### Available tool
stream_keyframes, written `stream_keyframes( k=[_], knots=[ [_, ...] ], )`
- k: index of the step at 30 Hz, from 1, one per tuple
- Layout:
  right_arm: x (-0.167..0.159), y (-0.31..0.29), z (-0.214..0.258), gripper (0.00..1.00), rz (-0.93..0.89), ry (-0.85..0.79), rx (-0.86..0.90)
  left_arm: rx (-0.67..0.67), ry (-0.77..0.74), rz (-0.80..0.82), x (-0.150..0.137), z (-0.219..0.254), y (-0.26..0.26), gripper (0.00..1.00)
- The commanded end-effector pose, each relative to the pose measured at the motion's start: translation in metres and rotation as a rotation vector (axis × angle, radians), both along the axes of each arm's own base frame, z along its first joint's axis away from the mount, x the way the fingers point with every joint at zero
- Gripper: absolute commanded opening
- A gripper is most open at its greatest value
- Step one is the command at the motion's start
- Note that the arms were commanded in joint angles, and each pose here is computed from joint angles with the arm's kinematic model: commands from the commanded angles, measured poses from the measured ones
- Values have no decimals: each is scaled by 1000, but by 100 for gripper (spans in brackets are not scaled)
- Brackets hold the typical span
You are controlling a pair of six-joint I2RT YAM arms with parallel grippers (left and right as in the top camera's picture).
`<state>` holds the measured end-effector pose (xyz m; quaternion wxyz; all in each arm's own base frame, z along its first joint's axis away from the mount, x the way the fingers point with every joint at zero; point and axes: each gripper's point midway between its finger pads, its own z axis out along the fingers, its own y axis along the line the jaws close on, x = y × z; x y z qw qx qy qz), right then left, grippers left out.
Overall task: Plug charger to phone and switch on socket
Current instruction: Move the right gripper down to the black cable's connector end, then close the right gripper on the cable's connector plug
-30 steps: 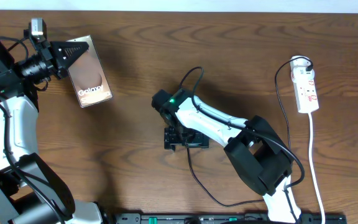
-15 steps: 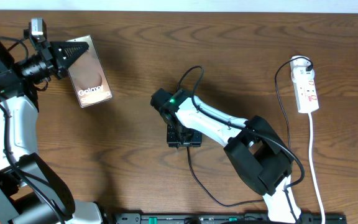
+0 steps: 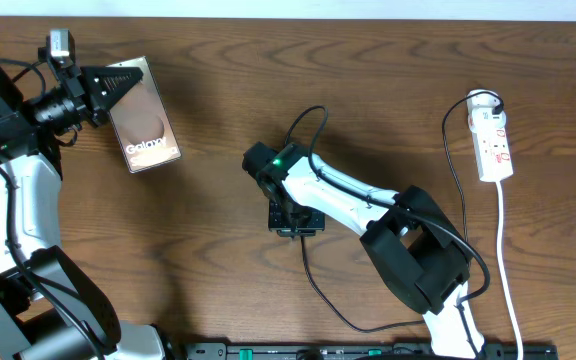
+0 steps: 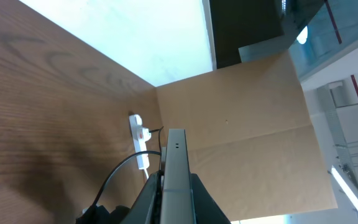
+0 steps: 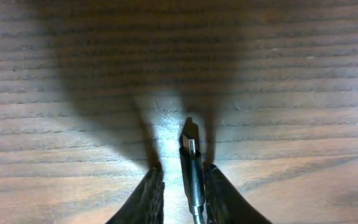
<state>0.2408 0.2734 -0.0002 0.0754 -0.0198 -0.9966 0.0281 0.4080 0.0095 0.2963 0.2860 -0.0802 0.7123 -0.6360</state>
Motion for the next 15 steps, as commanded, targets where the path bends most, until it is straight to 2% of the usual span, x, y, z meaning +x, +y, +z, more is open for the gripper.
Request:
stream_keyframes(
  k=[1, 11, 15],
  knots=[
    [-3, -1, -1, 18, 6, -6, -11, 2, -24, -24, -4, 4, -1, 7],
    [-2, -1, -1, 4, 6, -6, -11, 2, -24, -24, -4, 4, -1, 7],
    [-3, -1, -1, 1, 6, -6, -11, 2, -24, -24, -4, 4, -1, 7]
  ],
)
